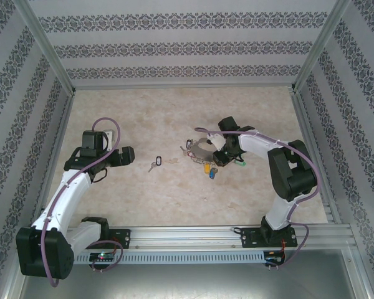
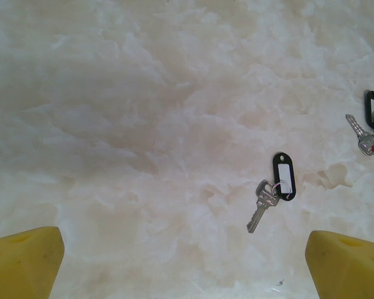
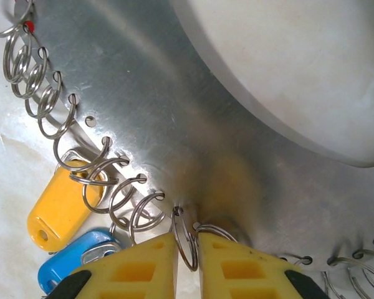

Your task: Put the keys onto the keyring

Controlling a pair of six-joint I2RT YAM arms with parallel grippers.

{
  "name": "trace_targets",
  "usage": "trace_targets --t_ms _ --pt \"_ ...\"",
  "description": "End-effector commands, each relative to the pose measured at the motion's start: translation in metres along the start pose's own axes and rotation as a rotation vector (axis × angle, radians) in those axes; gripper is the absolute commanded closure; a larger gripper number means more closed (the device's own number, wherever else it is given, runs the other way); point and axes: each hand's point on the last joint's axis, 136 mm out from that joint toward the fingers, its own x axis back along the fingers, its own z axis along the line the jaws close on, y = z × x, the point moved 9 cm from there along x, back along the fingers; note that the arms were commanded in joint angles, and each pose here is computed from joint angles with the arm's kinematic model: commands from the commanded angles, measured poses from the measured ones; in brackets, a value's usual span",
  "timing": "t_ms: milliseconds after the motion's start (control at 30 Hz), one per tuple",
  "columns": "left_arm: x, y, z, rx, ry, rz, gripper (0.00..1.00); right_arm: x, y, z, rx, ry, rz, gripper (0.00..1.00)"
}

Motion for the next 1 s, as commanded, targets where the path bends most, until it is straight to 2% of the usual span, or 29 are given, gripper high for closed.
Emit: trace_targets --t_ms 0,233,567,800,933,967 --pt "0.003 0.005 -0.005 0.005 -0.022 -0.008 0.0 0.0 0.005 0.002 0.008 -0.02 -0.012 0.83" --pt "0.004 0.006 -0.005 0.003 -0.024 -0.009 0.0 0.006 0.006 0.011 0.056 0.05 -0.075 0.91" --pt "0.004 0.006 -0.006 -0.002 -0.026 -0.01 0.0 -0.009 0.006 0.008 0.04 0.042 -0.021 0.81" --pt "0.002 0.006 -0.006 -0.003 -0.028 -0.005 0.0 -0.014 0.007 0.007 0.042 0.046 -0.012 0.81" --pt "0.003 0.006 -0.006 -0.005 -0.03 -0.008 0.0 -0.012 0.009 0.008 0.057 0.047 -0.023 0.99" --pt "0.003 0.006 -0.006 -0.006 -0.036 -0.006 0.0 -0.009 0.009 0.01 0.069 0.043 -0.034 1.0"
